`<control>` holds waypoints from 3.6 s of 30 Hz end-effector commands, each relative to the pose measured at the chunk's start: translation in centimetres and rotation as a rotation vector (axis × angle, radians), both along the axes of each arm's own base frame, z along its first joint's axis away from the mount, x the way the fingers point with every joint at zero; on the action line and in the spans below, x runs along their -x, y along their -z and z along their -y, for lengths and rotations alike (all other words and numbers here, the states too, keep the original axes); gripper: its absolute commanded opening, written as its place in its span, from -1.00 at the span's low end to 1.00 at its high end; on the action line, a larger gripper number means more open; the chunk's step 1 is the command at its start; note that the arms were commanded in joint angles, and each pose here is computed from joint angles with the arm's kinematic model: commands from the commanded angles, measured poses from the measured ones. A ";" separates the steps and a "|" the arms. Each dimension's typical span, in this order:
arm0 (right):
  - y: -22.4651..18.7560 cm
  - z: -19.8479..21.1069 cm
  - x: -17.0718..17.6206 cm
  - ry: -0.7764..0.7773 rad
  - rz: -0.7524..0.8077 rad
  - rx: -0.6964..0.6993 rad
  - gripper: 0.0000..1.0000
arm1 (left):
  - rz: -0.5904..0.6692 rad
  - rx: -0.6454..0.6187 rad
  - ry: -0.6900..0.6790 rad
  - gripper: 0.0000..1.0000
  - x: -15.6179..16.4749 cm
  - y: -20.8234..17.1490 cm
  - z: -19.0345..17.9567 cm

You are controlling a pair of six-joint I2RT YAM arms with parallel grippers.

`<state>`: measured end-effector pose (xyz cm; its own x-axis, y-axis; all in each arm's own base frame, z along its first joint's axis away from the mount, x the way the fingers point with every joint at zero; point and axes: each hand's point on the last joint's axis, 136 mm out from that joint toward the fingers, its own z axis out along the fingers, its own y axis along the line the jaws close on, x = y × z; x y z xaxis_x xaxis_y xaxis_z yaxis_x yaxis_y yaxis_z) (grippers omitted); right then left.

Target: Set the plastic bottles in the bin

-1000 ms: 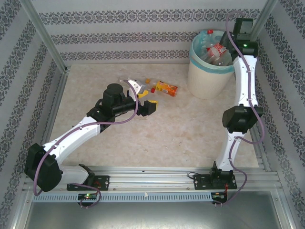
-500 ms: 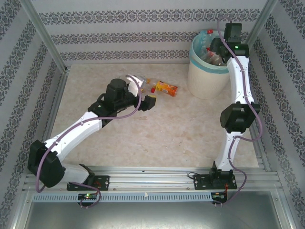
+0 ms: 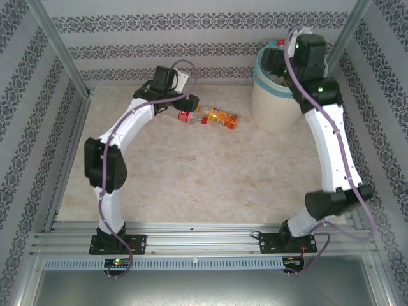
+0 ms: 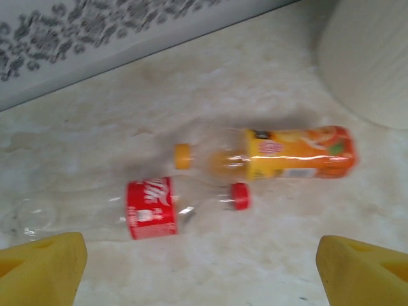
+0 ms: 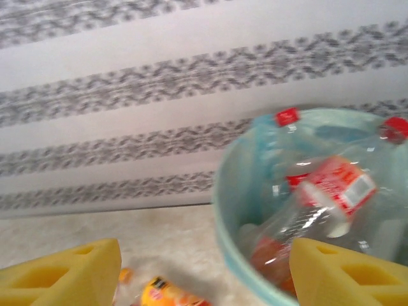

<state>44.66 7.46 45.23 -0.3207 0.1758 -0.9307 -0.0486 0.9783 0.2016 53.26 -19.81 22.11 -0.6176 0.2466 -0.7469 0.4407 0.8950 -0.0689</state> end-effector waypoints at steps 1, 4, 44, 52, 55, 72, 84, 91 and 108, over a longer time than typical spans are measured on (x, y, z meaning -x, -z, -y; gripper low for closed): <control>2.2 -2.9 0.0 -0.080 0.015 0.039 0.41 | -0.109 -0.012 0.040 0.85 -1.5 2.4 -1.8; 3.9 -4.6 1.2 -0.125 -0.009 0.072 0.41 | -0.158 -0.021 0.024 0.84 -4.3 5.1 -2.4; 7.0 -9.7 4.4 -0.238 -0.051 0.100 0.41 | -0.586 0.025 -0.052 0.71 5.8 15.6 -3.8; 7.0 -10.1 4.5 -0.253 -0.048 0.082 0.42 | -0.588 -0.045 -0.055 0.70 8.3 17.1 -4.2; 7.0 -10.2 4.5 -0.252 -0.050 0.077 0.42 | -0.589 -0.073 -0.063 0.64 8.9 17.2 -4.6; 4.7 -10.9 6.4 -0.263 -0.003 0.063 0.42 | -0.246 0.075 -0.026 0.23 8.6 5.9 -3.7; 5.0 -13.5 7.9 -0.356 -0.018 -0.072 0.42 | 0.075 0.322 0.083 0.09 11.8 -5.3 -1.4; 3.9 -18.4 8.3 -0.550 -0.008 -0.304 0.44 | 0.336 0.415 0.266 0.09 16.4 -11.3 1.1; 1.9 -22.2 8.0 -0.663 0.018 -0.462 0.32 | 0.455 0.506 0.480 0.02 21.4 -14.6 4.4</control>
